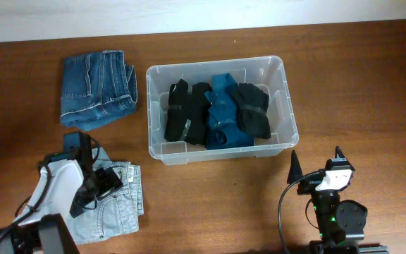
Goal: Pack container
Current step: 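Lower the left gripper onto the light grey jeans and grasp them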
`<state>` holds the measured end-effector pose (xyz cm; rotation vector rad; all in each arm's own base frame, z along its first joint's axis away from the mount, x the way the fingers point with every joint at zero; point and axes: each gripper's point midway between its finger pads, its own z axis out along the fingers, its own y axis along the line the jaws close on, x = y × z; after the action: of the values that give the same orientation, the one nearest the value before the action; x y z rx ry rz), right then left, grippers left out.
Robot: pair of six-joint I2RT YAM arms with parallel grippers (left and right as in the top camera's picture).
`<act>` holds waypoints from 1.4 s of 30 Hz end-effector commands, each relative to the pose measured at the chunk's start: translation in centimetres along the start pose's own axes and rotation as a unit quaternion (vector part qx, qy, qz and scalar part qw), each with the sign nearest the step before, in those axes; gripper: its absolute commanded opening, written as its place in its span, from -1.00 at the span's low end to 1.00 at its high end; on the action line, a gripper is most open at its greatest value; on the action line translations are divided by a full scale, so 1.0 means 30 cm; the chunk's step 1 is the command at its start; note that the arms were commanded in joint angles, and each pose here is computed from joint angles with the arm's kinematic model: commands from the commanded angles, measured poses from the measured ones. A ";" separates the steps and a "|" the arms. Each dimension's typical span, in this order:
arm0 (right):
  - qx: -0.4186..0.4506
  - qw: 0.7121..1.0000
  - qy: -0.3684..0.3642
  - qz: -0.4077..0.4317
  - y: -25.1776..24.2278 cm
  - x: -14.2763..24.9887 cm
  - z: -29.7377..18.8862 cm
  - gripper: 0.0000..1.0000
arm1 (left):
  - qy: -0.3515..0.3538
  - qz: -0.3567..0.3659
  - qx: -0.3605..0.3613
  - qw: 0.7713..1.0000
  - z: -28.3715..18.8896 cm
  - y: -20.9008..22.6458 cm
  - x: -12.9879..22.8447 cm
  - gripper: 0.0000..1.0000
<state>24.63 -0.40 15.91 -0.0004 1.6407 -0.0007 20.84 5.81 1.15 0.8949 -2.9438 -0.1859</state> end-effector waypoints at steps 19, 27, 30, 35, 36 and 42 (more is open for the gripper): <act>0.006 1.000 0.001 -0.001 -0.008 0.007 -0.001 0.97 | -0.092 -0.017 0.129 0.987 -0.118 -0.212 -0.297 0.98; 0.006 1.000 0.001 -0.001 -0.008 0.007 -0.001 0.97 | -0.118 0.040 0.120 0.985 -0.450 -0.174 -0.358 0.98; 0.006 1.000 0.001 -0.001 -0.008 0.007 -0.001 0.97 | -0.117 0.025 0.071 0.990 -0.474 -0.064 -0.354 0.98; 0.006 1.000 0.001 -0.001 -0.008 0.007 -0.001 0.97 | -0.074 -0.055 0.063 0.994 -0.395 0.120 -0.341 0.99; 0.006 1.000 0.001 -0.001 -0.008 0.007 -0.001 0.97 | -0.066 -0.057 0.075 0.993 -0.372 0.130 -0.334 0.98; 0.006 1.000 0.001 -0.001 -0.008 0.007 -0.001 0.97 | -0.008 -0.059 0.144 0.988 -0.209 0.129 -0.240 0.97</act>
<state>24.63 -0.41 15.91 0.0002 1.6407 -0.0014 26.28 14.35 9.89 1.1802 -2.9937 0.0365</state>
